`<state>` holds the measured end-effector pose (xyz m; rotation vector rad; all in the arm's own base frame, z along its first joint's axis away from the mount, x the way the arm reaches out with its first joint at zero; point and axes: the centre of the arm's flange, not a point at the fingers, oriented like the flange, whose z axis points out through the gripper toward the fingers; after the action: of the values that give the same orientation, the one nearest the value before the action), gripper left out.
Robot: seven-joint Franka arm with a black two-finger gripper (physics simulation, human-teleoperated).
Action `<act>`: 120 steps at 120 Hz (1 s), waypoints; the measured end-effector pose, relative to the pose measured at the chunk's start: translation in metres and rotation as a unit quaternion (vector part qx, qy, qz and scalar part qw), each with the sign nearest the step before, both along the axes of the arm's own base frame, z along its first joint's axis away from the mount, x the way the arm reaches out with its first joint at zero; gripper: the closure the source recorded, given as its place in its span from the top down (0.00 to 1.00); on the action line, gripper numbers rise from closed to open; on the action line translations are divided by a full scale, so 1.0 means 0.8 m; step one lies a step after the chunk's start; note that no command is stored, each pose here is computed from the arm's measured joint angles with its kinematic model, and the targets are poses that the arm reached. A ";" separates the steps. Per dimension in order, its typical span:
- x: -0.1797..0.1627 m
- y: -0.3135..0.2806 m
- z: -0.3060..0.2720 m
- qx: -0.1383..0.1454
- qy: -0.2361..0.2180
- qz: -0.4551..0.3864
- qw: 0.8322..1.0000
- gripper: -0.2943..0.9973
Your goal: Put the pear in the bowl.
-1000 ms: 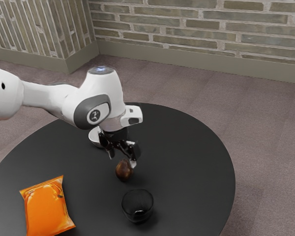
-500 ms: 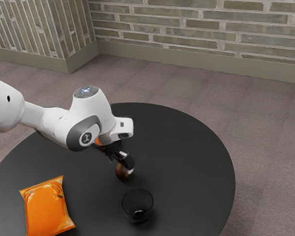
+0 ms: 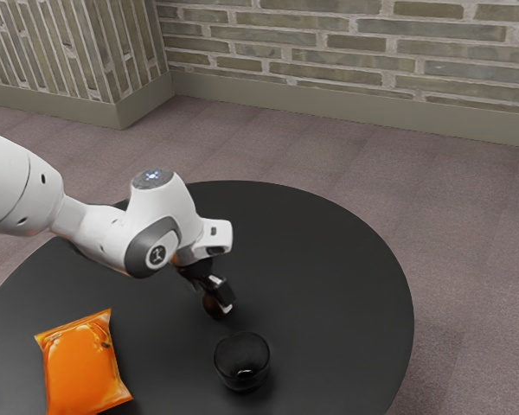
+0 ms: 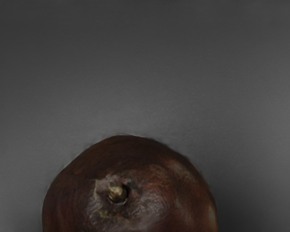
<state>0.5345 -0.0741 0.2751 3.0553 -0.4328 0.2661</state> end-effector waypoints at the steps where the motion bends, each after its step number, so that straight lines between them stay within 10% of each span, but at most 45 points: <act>1: 0.001 0.000 0.000 0.000 -0.001 0.000 1.000 0.77; 65: 0.009 -0.003 -0.026 -0.013 -0.017 -0.002 1.000 0.77; 120: 0.011 0.004 -0.021 -0.011 -0.019 -0.002 1.000 0.57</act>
<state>0.5429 -0.0713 0.2581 3.0316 -0.4351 0.3276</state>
